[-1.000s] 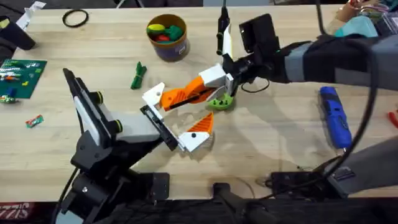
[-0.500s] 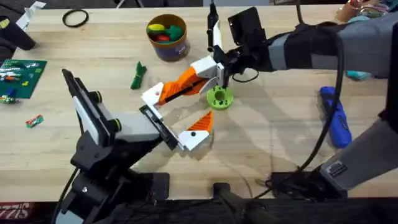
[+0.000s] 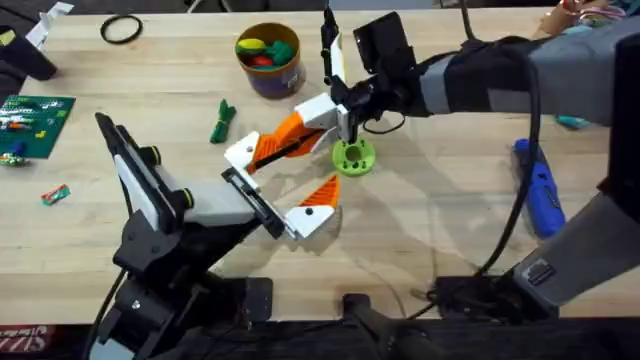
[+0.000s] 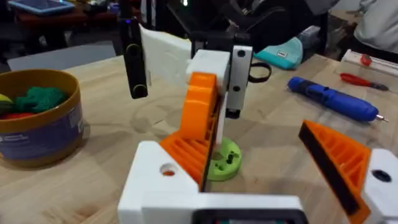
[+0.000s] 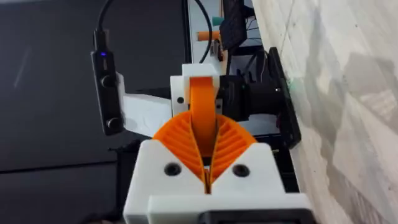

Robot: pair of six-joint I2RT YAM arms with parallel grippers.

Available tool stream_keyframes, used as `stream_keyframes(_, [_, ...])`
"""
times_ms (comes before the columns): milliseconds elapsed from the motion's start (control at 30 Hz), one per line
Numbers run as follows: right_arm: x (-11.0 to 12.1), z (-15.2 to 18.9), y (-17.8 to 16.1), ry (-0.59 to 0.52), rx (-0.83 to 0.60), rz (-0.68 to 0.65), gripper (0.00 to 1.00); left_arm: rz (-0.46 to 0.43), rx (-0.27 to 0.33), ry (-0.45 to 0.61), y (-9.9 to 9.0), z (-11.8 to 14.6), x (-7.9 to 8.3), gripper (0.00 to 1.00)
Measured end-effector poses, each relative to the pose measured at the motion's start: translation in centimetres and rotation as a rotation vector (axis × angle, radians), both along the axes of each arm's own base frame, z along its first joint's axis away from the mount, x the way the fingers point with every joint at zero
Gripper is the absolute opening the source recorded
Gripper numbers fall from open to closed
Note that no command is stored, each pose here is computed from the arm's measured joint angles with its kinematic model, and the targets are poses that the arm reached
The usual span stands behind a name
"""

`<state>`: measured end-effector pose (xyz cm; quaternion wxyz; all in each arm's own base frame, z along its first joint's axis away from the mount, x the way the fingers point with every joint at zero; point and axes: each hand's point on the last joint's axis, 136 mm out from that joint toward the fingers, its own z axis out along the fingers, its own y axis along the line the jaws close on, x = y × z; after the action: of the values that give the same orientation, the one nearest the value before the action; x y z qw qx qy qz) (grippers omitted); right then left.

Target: Pick up the gripper from the table and insert it into the empty holder that is missing its gripper. Then pick up a screw, insert it into the mounting hole, and use the screwdriver to tighten it. Finally, clean up the table by picking up the vegetable and placing it into the bucket.

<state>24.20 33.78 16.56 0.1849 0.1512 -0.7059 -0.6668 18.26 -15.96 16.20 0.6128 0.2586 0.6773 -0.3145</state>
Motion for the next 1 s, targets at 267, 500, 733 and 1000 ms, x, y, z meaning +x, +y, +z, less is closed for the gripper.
stream_keyframes(267, [0.4,-0.1,0.5,-0.030,-0.010,-0.019,0.013,0.020,0.001,0.001,0.2,0.0,0.3,0.986])
stream_keyframes(500, [0.9,-0.2,0.9,-0.068,-0.020,-0.043,0.013,0.033,-0.003,0.008,0.4,-0.1,0.4,0.986])
stream_keyframes(733, [1.3,-0.2,1.3,-0.097,-0.017,-0.057,0.013,0.033,-0.005,0.010,0.4,-0.1,0.4,0.986])
stream_keyframes(1000, [1.3,-0.3,1.7,-0.120,-0.020,-0.065,0.013,0.040,-0.008,0.013,0.5,-0.1,0.5,0.987])
